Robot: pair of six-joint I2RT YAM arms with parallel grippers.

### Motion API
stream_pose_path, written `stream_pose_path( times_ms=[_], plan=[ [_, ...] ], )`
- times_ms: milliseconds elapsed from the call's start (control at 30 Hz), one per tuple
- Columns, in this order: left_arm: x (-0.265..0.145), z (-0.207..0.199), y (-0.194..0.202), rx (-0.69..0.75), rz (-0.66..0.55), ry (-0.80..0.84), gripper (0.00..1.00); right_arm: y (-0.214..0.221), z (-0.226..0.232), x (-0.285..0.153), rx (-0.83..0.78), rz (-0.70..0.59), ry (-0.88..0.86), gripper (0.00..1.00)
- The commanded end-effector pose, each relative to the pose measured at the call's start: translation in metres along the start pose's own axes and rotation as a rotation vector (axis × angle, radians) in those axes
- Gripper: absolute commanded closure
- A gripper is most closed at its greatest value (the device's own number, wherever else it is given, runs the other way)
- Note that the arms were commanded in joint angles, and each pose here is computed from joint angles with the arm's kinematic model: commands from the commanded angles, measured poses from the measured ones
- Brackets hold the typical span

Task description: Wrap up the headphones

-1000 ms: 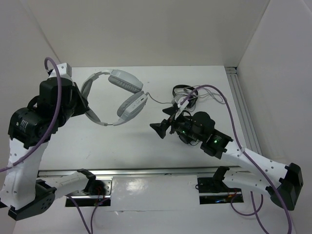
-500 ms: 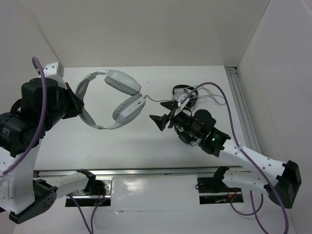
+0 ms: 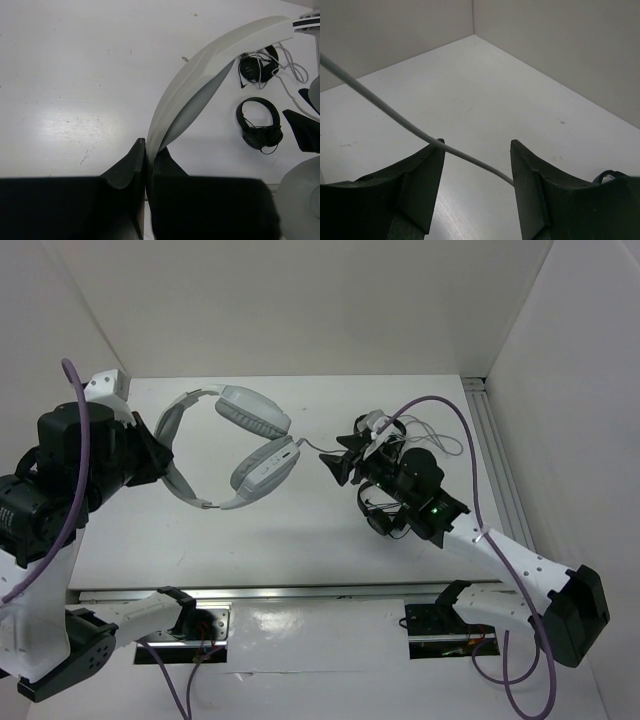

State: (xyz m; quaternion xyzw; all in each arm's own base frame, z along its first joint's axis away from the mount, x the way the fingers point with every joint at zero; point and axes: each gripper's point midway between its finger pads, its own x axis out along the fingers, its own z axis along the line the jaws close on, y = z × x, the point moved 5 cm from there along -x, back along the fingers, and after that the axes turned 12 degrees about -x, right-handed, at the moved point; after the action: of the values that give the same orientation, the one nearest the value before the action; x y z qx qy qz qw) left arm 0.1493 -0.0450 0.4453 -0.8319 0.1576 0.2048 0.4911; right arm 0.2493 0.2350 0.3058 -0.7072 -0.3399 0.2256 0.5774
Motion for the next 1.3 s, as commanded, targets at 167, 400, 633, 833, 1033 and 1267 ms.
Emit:
stream_pose_path(
  times_ms=[167, 400, 633, 833, 1033, 1267],
  plan=[
    [-0.017, -0.018, -0.018, -0.112, -0.089, 0.128, 1.0, -0.021, -0.019, 0.014, 0.005, -0.114, 0.016, 0.38],
    [-0.02, -0.023, -0.019, -0.134, -0.081, 0.164, 1.0, 0.005, -0.028, 0.021, 0.047, -0.082, 0.013, 0.39],
    [-0.024, -0.027, -0.021, -0.146, -0.082, 0.193, 1.0, 0.024, -0.046, 0.022, 0.095, -0.064, 0.028, 0.63],
    [-0.011, -0.031, -0.016, -0.193, -0.076, 0.195, 1.0, 0.029, -0.044, 0.024, 0.126, -0.077, 0.03, 1.0],
    [0.007, -0.053, 0.02, -0.357, 0.048, 0.41, 1.0, 0.022, -0.025, 0.041, 0.192, -0.103, -0.036, 1.0],
    [0.033, -0.068, 0.045, -0.589, 0.097, 0.601, 1.0, 0.011, 0.02, 0.063, 0.262, -0.133, -0.157, 1.0]
  ],
)
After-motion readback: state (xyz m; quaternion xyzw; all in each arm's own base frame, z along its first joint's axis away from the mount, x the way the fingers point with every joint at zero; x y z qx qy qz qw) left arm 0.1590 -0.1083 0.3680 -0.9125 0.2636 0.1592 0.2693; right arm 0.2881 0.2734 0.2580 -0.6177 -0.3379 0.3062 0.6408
